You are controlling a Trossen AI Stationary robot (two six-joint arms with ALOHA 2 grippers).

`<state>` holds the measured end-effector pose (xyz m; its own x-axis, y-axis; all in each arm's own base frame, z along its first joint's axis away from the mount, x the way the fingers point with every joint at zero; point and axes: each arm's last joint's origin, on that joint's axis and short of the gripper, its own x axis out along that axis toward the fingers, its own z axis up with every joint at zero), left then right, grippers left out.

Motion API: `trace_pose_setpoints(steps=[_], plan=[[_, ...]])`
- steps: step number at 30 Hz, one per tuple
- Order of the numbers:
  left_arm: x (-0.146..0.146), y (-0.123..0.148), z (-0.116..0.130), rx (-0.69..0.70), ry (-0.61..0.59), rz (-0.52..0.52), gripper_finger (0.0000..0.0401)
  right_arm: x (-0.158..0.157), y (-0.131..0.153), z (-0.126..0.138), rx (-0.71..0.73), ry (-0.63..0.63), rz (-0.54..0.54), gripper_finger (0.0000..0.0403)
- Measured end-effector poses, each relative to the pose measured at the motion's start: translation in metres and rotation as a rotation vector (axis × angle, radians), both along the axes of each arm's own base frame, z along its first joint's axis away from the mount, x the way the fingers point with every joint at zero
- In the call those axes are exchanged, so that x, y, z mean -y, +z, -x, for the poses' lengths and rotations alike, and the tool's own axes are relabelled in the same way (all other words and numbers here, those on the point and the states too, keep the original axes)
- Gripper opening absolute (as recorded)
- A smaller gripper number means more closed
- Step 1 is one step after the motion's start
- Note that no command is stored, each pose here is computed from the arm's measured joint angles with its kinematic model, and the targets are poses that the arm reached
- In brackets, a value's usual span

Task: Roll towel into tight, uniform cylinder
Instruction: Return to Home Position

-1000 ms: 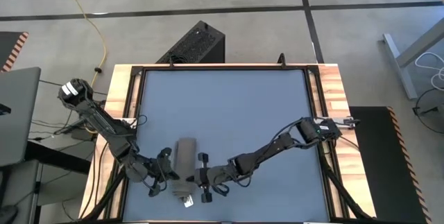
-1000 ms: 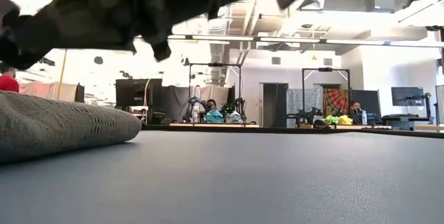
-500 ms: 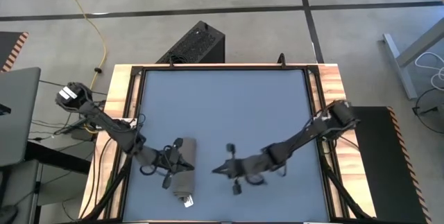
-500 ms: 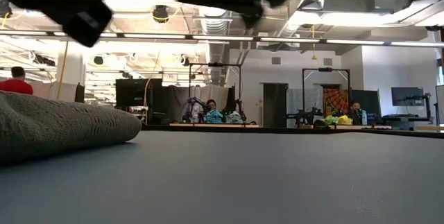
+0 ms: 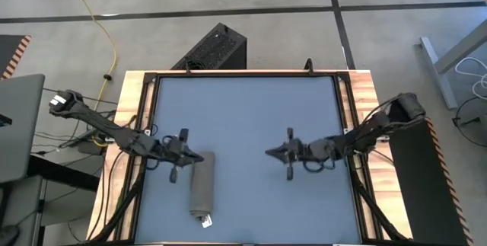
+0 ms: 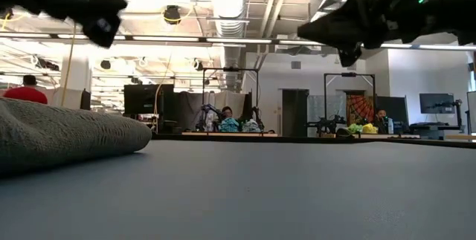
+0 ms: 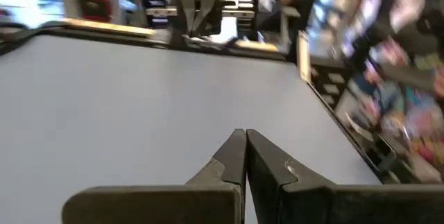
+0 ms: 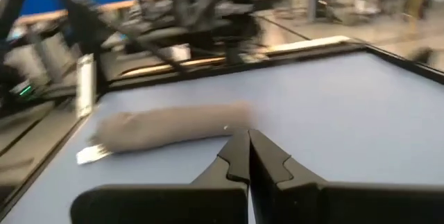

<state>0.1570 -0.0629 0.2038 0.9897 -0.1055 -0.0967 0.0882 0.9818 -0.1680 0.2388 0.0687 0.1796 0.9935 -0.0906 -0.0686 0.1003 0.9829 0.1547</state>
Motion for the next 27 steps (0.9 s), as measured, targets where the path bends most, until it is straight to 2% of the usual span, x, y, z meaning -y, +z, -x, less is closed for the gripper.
trace_pose_setpoints(steps=[4,7,12,15,18,24,27], plan=[[-0.014,-0.021,0.025,0.062,0.094,0.094,0.0000,0.035,0.004,0.011,-0.049,-0.025,-0.052,0.0017],[-0.021,-0.033,0.038,0.108,0.099,0.131,0.0000,0.056,0.004,0.020,-0.128,-0.077,-0.046,0.0017],[-0.025,-0.033,0.049,0.104,0.074,0.081,0.0000,0.071,0.002,0.042,-0.209,-0.127,-0.041,0.0017],[-0.027,-0.034,0.055,0.104,0.066,0.029,0.0000,0.068,0.003,0.057,-0.181,-0.100,-0.039,0.0017],[-0.030,-0.032,0.061,0.128,0.055,0.028,0.0000,0.063,-0.003,0.075,-0.155,-0.085,-0.035,0.0018],[-0.027,-0.027,0.068,0.172,-0.159,0.048,0.0000,0.060,-0.017,0.108,-0.029,-0.138,-0.035,0.0018],[-0.026,-0.031,0.068,0.141,-0.180,0.008,0.0000,0.059,-0.015,0.116,0.044,-0.139,-0.052,0.0018]])
